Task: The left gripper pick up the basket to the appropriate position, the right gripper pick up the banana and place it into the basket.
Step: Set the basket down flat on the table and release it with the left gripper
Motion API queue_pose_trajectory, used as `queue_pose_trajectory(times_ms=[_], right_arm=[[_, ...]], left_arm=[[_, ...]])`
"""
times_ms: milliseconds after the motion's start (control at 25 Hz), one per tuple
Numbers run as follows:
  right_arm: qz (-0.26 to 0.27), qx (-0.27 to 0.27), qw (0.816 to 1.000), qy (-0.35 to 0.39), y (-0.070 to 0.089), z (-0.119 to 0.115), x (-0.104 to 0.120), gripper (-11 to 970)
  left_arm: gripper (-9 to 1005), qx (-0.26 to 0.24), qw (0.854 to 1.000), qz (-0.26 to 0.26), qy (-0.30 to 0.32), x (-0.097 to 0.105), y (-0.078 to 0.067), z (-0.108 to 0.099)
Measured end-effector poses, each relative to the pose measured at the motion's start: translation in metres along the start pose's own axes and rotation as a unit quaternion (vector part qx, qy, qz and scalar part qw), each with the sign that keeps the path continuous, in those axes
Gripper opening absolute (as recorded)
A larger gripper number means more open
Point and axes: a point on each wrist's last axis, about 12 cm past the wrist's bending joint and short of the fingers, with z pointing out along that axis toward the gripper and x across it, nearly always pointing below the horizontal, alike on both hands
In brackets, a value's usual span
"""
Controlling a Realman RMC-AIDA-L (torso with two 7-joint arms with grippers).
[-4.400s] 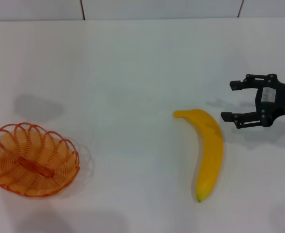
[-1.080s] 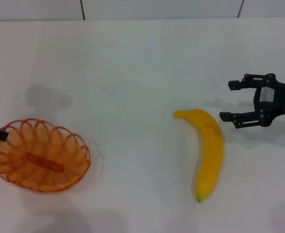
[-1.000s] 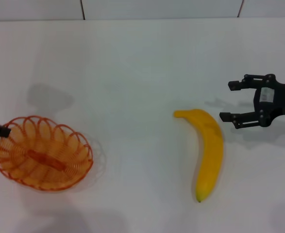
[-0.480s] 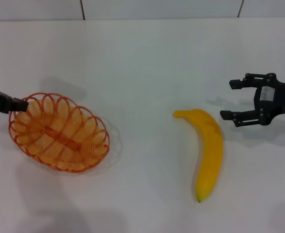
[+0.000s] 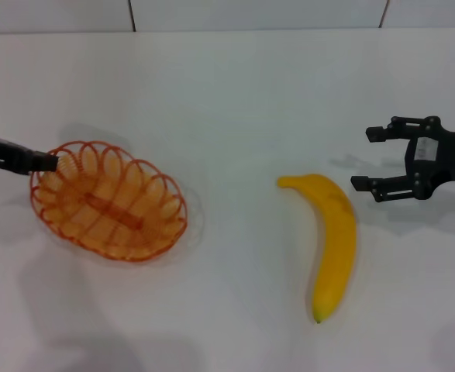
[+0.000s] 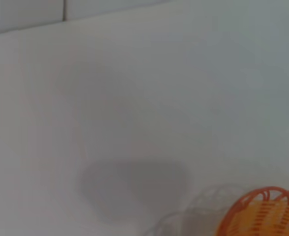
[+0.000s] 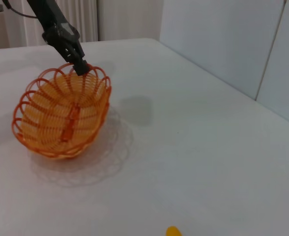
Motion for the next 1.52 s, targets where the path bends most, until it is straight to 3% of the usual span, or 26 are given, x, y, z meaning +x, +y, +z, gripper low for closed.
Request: queue_pose_trajectory(times_ms=[480,1520], right_arm=[[-0.001,-0.001,1.000,0.000,0.000,0.001,-0.001,881],[0.000,-0.014,1.000,0.010,0.000,0.007,0.000,882]], left_arm=[[67,0.051,0.996,-0.006,-0.073,-0.001,-0.005,0.017],[66,0.093,0.983,-0.072,-0.139,0.016,-0.005,0.041]])
